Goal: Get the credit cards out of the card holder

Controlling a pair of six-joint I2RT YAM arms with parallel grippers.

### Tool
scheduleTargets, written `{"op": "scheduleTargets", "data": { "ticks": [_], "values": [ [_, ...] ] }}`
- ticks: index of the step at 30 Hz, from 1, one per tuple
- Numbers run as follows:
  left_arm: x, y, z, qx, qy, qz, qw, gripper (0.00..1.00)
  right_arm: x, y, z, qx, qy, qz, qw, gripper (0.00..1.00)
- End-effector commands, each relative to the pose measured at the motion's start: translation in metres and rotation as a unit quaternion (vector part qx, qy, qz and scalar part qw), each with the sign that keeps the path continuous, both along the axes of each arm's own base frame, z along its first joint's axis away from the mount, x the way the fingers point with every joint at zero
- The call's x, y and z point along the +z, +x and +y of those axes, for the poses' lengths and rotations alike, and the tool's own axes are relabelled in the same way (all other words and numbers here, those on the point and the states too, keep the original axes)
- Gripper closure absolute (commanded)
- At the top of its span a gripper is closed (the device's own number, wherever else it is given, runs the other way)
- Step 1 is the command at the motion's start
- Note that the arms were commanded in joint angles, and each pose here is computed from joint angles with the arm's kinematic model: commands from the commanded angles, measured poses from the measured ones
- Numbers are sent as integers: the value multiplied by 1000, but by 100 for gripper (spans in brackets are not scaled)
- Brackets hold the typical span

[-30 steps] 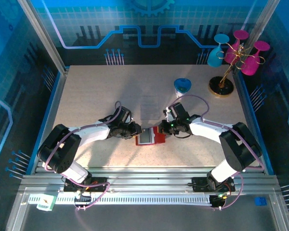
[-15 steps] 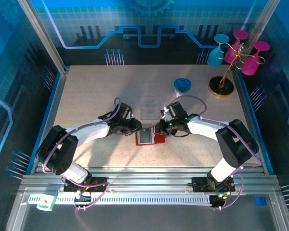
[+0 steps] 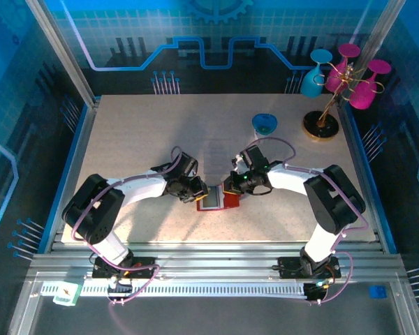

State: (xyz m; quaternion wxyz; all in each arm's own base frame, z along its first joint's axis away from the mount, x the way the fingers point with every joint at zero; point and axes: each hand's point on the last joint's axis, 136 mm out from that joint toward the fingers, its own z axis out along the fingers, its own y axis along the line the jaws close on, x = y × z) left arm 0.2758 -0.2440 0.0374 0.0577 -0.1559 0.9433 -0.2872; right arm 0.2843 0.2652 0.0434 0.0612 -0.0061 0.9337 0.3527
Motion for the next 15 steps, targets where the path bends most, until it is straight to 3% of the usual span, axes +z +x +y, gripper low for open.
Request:
{"op": "scheduleTargets", "data": {
  "ticks": [1,15],
  "values": [
    [-3,-4,-1,-2,-2,13,1000,81,-12,-5,-9,-11,-20,22,1000,92],
    [7,1,-5,-13,-2,5,1000,82,-32,-25,-12,-24,-47,55,997,93]
  ]
}}
